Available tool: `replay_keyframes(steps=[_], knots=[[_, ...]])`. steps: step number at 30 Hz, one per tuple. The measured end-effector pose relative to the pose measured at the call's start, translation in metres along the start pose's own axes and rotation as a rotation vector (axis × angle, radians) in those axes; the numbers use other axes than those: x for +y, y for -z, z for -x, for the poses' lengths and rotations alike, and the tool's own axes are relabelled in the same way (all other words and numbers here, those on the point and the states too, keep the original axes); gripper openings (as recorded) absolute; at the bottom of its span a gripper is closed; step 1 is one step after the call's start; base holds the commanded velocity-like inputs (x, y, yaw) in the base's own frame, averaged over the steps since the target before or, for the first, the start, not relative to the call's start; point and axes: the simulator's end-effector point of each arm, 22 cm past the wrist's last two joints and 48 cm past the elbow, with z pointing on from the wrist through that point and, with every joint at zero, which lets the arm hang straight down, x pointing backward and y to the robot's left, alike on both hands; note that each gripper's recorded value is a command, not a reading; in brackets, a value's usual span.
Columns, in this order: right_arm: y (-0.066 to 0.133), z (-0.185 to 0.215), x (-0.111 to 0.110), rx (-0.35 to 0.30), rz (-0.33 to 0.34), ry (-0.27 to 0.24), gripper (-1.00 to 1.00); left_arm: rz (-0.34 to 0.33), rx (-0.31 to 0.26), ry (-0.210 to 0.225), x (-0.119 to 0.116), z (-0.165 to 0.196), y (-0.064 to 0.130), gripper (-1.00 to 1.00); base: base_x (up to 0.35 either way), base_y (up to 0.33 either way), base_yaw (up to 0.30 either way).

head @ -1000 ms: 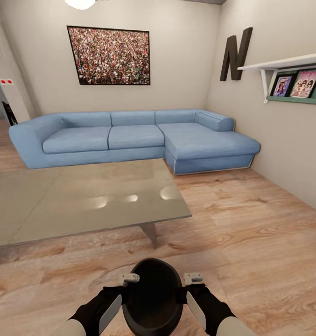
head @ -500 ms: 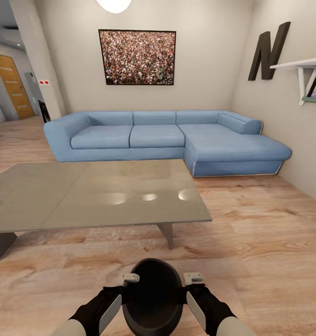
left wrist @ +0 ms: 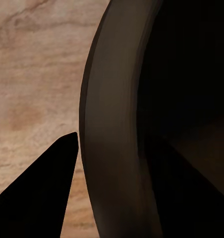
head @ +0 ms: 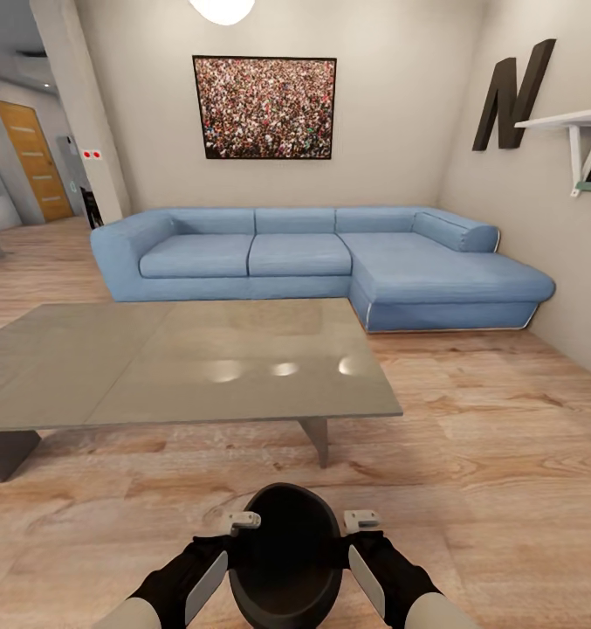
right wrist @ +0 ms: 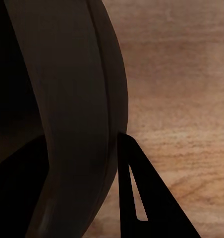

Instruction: Place each of the two pumpkins and all three candles from the living room inside a cabinet in the living room (use any cabinet), then make sure every cabinet is closed, and position the cauldron so it is next to a table in the living room.

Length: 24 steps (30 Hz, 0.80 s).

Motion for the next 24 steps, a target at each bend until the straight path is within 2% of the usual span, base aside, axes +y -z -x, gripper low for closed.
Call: replay_keyframes(steps=[12, 24], knots=[[-0.0001, -0.0006, -0.0001, 0.001, 0.000, 0.000, -1.00, 0.000, 0.001, 0.000, -0.0001, -0.0006, -0.0001, -1.00, 0.085, 0.039, 0.000], [-0.0002, -0.0017, -0.0001, 0.004, 0.000, 0.000, -1.00, 0.000, 0.004, 0.001, -0.0002, -0.0017, -0.0001, -1.00, 0.196, 0.025, 0.000]])
